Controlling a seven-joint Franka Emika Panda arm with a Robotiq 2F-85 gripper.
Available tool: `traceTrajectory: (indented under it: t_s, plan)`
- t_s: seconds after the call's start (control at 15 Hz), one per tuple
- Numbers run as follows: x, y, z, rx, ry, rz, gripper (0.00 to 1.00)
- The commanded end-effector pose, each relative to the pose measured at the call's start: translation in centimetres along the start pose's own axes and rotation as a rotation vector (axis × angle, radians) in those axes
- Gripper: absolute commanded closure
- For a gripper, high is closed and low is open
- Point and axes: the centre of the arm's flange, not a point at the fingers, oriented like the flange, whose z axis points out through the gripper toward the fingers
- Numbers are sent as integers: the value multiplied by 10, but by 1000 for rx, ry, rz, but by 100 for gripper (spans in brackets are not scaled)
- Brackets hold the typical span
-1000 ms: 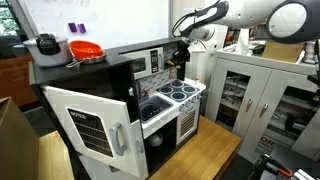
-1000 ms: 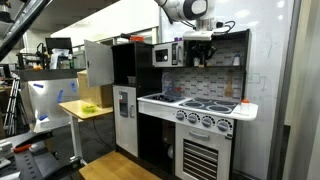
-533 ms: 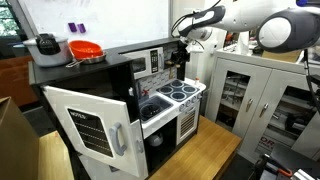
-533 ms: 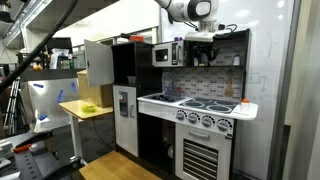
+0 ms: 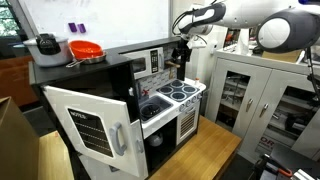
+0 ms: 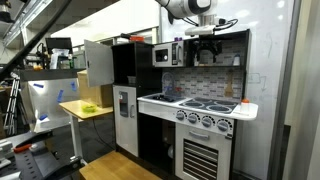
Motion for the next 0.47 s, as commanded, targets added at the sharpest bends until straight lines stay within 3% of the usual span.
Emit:
traceTrajectory:
  t_s: [0.0, 0.4]
  plan:
    - [-19, 4, -33, -93, -93, 16, 0]
    - [-64, 11, -95, -105, -137, -35, 0]
